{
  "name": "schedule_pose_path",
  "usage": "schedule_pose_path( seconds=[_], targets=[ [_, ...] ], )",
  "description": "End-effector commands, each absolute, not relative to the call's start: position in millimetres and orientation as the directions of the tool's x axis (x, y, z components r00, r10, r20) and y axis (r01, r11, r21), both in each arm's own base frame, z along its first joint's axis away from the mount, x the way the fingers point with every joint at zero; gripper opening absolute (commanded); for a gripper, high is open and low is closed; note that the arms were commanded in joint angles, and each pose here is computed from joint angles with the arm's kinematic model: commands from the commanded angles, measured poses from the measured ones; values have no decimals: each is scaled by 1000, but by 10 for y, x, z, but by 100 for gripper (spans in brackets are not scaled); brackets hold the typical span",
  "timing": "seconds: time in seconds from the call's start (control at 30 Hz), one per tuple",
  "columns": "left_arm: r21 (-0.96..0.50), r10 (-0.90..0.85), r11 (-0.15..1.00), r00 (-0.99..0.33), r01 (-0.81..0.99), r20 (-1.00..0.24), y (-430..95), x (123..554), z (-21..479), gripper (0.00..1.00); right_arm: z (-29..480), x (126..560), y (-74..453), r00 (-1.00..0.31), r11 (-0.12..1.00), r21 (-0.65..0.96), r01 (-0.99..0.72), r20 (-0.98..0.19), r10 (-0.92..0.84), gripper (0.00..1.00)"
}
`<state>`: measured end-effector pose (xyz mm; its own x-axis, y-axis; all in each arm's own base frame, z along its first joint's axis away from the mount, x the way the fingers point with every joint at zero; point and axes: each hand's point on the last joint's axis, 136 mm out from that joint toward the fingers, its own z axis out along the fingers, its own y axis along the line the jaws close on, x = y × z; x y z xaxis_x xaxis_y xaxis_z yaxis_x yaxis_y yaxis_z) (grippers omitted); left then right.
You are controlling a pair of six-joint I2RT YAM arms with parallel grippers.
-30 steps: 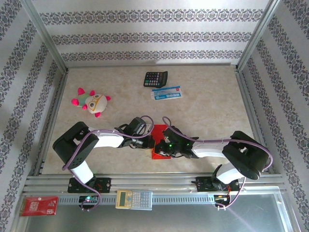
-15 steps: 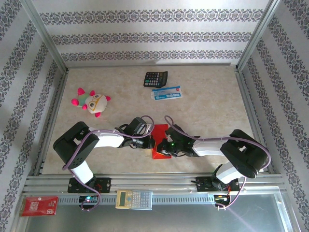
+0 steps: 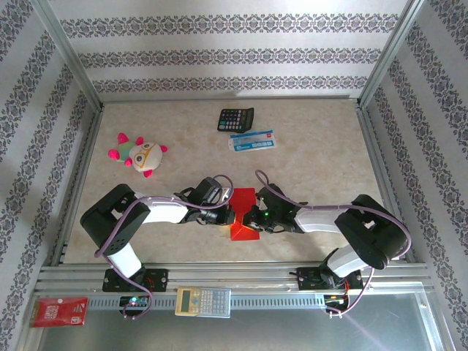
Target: Fold a paper plane with a square sheet of paper (pick it up from the middle)
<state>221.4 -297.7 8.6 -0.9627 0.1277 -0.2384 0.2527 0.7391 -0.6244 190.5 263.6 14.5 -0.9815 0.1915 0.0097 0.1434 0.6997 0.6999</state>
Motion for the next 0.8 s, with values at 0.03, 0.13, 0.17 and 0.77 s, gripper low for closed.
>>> schedule_pose_path(
  seconds=[0.03, 0.13, 0.17, 0.77],
  targets=[
    [-354, 156, 922, -987, 157, -32, -2294, 1760, -680, 0, 87, 1876, 2527, -984, 712, 688, 142, 19, 178, 2],
    [-353, 156, 922, -987, 157, -32, -2294, 1765, -678, 0, 241, 1942, 2540, -983, 694, 709, 127, -1, 181, 2],
    [-354, 156, 922, -987, 157, -34, -2297, 1769, -677, 0, 298, 1966, 2546, -983, 692, 712, 120, -11, 182, 2],
    [-353, 158, 922, -987, 160, -34, -2295, 1768, -666, 0, 117, 2123, 2348, -980, 715, 683, 148, 3, 200, 2]
  ],
)
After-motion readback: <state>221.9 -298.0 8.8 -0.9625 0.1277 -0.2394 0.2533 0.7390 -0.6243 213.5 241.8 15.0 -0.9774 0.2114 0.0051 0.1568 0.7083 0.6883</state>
